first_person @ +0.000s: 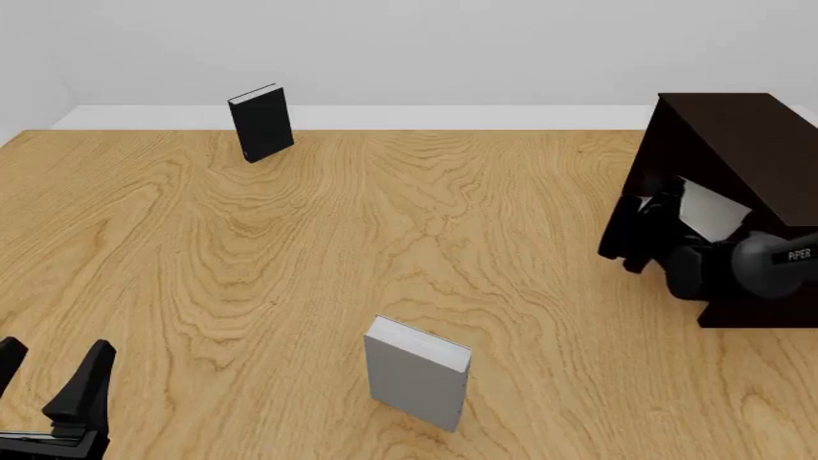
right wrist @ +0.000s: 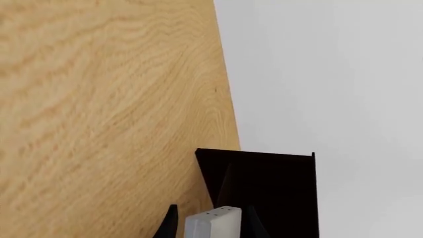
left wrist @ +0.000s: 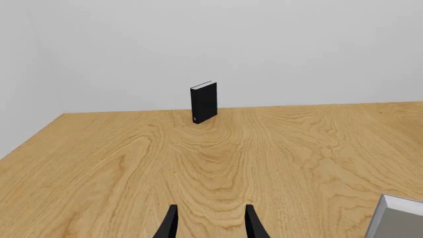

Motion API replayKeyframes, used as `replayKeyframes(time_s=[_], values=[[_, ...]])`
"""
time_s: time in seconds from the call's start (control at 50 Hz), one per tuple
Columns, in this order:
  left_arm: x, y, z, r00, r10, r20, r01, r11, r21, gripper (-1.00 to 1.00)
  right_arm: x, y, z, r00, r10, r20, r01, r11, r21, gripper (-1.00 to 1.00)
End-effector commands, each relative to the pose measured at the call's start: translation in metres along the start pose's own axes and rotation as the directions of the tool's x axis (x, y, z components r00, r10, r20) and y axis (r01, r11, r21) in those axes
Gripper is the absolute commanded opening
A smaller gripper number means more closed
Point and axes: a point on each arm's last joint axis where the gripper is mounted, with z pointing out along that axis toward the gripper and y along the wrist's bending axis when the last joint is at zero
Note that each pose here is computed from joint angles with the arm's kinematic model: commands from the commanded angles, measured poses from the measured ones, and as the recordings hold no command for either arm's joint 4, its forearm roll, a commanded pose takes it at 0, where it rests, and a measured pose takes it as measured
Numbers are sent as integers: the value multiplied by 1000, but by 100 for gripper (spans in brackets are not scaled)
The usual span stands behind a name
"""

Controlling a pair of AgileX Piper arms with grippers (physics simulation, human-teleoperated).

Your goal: Pick up the book on the right and place it on the cabinet shelf.

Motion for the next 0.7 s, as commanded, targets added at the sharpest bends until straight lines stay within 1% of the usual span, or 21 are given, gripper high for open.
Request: replayKeyframes(time_s=[0.02,0.28,0.7], values=[[0,0,0,1000,-1,0,1,1000,0,100,-6,-1,2,1000,1,14,-1,1000,0,100],[0,0,0,1000,-2,0,2,1000,-1,100,-9,-3,6,1000,10,21,-10,1000,-2,100],[0,0,0,1000,1,-1,-1,1000,0,100,-7,-22,21,1000,18,6,-18,1000,-1,100]])
